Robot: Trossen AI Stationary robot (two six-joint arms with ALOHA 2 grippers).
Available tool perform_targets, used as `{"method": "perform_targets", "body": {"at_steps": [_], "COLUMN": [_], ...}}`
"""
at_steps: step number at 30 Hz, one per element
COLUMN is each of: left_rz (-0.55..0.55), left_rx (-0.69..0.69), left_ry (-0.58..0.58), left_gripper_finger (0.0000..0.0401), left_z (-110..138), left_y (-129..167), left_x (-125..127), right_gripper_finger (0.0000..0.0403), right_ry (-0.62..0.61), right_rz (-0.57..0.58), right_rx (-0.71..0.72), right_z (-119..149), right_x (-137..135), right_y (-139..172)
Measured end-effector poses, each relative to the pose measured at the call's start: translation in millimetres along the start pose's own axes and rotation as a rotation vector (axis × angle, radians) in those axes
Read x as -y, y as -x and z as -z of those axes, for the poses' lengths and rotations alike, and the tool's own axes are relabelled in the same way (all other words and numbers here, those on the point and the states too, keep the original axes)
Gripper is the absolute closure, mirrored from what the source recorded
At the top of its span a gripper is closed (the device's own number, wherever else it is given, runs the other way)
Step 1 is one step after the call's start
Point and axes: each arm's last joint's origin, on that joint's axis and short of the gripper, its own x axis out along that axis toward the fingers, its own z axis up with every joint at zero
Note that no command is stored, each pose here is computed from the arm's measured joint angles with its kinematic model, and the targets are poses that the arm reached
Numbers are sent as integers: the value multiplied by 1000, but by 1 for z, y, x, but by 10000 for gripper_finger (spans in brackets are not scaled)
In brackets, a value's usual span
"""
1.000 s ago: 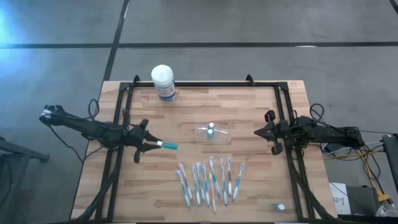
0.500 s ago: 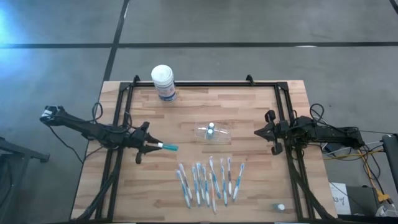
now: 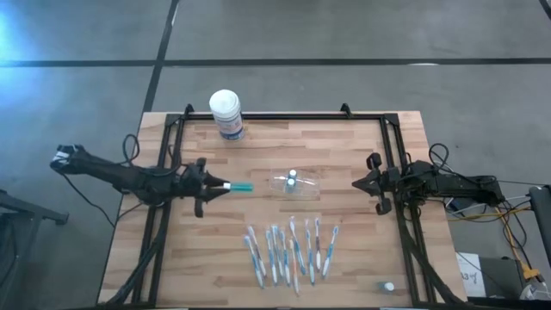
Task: Pick & Place toothbrushing station
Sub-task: Put the blue mouthwash into the transparent organizer
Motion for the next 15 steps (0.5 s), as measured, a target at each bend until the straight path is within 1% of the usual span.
{"method": "perform_targets", "body": {"at_steps": [3,6,9,13,15], "left_rz": [-19,-70,-137,-240,-260], "left_rx": [-17,-71,-155,-289,-354], "left_ry": [-50,-77,-107,-163,-195], "left_gripper_finger": [303,303,303,303,303], "left_z": [-26,-54,-80,-109,-122], "left_y": [-10,-24,-42,-71,-88], "left_x": [10,18,23,23,21], "right_gripper_finger": [392,392,392,392,392], "right_ry": [-2,-20,-31,-34,-34], "right_rz": [0,2,2,3,3], "right_rx": [0,0,0,-1,-2], "right_z": [0,0,0,0,0], "right_x": [0,0,0,0,0], "right_y": [0,0,0,0,0]}}
